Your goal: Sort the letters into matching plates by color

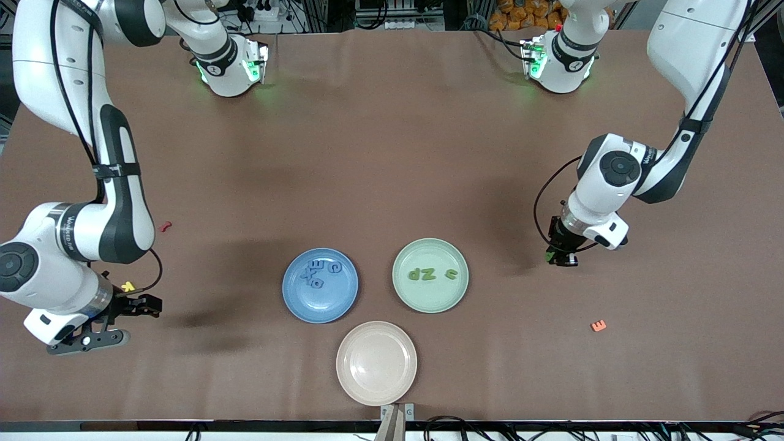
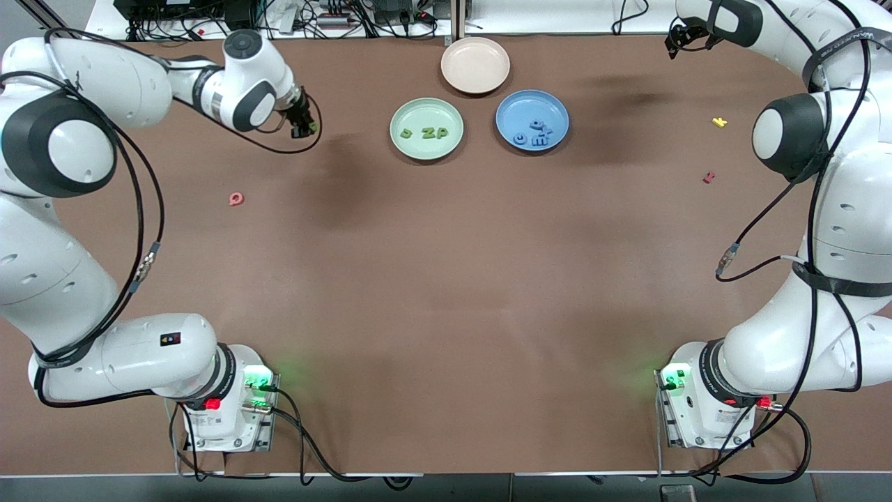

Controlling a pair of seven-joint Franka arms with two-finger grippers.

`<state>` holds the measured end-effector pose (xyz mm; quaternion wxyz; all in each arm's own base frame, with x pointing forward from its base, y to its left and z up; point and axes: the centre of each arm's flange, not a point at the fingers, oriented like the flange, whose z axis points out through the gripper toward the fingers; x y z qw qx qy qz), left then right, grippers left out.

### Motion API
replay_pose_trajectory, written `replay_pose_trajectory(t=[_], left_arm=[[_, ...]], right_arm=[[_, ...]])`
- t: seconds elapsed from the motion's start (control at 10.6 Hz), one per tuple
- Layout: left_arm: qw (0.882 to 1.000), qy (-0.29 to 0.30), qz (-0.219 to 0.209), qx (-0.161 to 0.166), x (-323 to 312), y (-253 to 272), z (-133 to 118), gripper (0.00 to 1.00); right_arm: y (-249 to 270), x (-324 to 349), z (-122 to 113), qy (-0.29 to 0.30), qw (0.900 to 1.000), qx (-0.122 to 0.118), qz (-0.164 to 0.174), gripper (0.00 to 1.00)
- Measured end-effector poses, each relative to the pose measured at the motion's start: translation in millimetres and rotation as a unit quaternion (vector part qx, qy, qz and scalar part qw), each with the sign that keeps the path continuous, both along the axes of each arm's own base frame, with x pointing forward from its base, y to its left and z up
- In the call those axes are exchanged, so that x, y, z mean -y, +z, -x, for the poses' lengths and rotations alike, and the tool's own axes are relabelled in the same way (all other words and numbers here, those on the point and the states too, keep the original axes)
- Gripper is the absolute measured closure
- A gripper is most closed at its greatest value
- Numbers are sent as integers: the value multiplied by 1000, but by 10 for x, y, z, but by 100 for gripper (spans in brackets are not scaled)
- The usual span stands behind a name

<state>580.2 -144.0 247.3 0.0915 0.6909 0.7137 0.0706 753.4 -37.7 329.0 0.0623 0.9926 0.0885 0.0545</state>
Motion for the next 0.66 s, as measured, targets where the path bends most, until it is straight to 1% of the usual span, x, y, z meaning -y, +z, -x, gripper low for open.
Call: replay_pose_trajectory(t=[0.09,0.19,0.38,0.47,0.57,0.66], left_arm=[[1000,-19,1,9,149,69,-41,72],[999,-40,2,15,318,98,-63,72],[997,-80,4,17,686,70,-30,72],[995,-102,6,16,913,35,30,72],[992,-123,9,17,1164,19,91,72],[990,-141,13,23,1408,54,130,72]], right_arm=[[80,9,-5,-1,1000,0,0,0],[249,2,-1,-3,1000,-7,-1,0],[708,5,58,-11,999,-38,-6,0],[1005,23,120,-15,999,-49,-9,0],[1335,36,217,-19,998,-54,-13,0],[1660,35,355,-22,998,-63,-17,0]])
